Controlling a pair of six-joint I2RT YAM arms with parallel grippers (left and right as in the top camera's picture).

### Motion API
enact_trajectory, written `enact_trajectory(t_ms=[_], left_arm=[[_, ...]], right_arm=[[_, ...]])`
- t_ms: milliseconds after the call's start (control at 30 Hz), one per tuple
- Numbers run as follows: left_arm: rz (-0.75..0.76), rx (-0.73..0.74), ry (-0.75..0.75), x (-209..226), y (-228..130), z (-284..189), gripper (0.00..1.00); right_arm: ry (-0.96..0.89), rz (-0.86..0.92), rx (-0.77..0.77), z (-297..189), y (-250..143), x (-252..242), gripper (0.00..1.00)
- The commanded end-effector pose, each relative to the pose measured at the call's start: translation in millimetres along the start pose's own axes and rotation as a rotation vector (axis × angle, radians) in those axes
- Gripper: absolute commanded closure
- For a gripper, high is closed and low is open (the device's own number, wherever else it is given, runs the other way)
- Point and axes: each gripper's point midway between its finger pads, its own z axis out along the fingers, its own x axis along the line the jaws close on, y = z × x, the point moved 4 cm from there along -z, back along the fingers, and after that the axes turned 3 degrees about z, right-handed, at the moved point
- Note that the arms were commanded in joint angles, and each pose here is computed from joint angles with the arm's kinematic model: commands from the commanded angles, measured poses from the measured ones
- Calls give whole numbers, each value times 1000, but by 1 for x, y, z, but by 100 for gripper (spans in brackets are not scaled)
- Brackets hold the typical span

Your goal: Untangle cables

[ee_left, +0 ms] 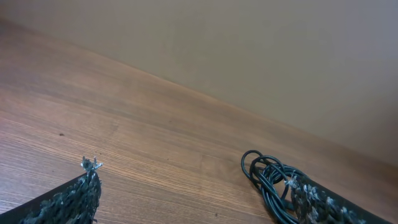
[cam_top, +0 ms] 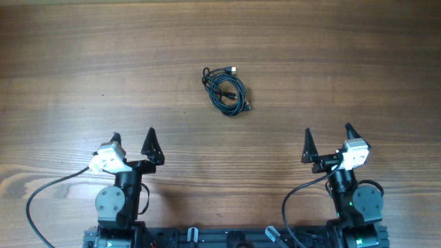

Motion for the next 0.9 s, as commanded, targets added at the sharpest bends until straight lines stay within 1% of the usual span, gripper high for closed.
enact_trajectory(t_ms=[0,533,600,767,867], left_arm=[[19,1,-4,0,-1,0,0],[19,1,-4,0,-1,0,0],[19,1,-4,0,0,0,0],[19,1,-4,0,0,0,0],[19,-4,-6,0,0,0,0]], right_arm=[[13,-14,-12,-1,2,1,0],[15,-16,-13,-1,2,1,0],[45,-17,-11,-1,2,5,0],[209,-17,-12,-3,3,27,0],[239,53,0,-4,2,31,0]])
